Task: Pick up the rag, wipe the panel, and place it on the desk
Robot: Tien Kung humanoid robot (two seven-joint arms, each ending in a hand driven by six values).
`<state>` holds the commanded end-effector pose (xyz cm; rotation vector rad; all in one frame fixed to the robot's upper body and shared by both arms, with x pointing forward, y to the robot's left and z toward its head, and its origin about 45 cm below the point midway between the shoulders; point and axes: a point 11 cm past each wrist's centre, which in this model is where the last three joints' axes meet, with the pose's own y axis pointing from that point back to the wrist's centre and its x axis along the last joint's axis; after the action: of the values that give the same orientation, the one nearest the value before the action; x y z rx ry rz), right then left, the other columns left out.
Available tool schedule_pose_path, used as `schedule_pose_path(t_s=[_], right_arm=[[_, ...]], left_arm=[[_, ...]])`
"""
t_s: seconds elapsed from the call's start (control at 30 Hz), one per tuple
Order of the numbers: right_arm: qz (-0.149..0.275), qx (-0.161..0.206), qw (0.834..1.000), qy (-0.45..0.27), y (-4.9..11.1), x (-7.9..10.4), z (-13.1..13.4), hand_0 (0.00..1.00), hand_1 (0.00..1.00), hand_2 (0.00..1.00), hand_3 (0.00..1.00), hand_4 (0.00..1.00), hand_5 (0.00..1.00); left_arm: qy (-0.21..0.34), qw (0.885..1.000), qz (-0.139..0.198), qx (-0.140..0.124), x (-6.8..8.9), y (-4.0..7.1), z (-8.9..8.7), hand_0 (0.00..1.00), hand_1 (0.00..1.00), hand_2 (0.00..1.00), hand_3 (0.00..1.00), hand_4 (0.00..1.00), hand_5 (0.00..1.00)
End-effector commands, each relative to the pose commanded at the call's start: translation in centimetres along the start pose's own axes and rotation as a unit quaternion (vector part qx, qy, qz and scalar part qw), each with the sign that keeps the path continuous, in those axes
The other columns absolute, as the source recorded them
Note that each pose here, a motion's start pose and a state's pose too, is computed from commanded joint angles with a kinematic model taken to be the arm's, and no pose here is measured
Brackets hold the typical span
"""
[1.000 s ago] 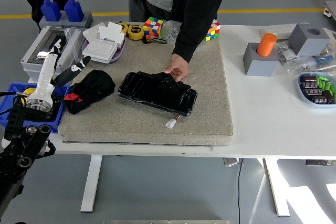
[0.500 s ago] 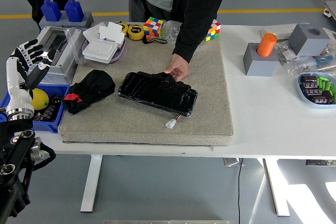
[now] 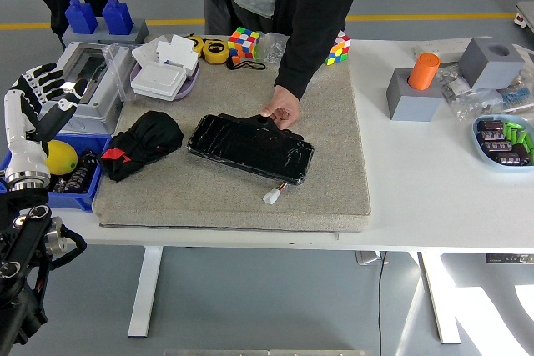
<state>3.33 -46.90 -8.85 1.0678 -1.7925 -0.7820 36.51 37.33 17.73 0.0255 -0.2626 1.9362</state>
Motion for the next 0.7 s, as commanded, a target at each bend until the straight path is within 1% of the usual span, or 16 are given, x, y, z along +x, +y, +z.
schedule_pose_path(t_s=[0.43,0.7], right_arm=[[-0.002,-0.002,1.000,0.001,-0.04,-0.20,-0.10,0.590,0.599,0.524,0.525,0.879,0.345],[-0.003,-0.005,1.000,0.000,-0.05,-0.34,-0.04,0.590,0.601,0.524,0.525,0.878,0.345]], left_arm=[[0.003,1.000,-0.004,0.000,-0.05,-0.11,0.28,0.623,0.648,0.662,0.678,0.996,0.346],[0.005,1.000,-0.011,0.005,-0.29,0.25,0.08,0.623,0.648,0.662,0.678,0.994,0.349]])
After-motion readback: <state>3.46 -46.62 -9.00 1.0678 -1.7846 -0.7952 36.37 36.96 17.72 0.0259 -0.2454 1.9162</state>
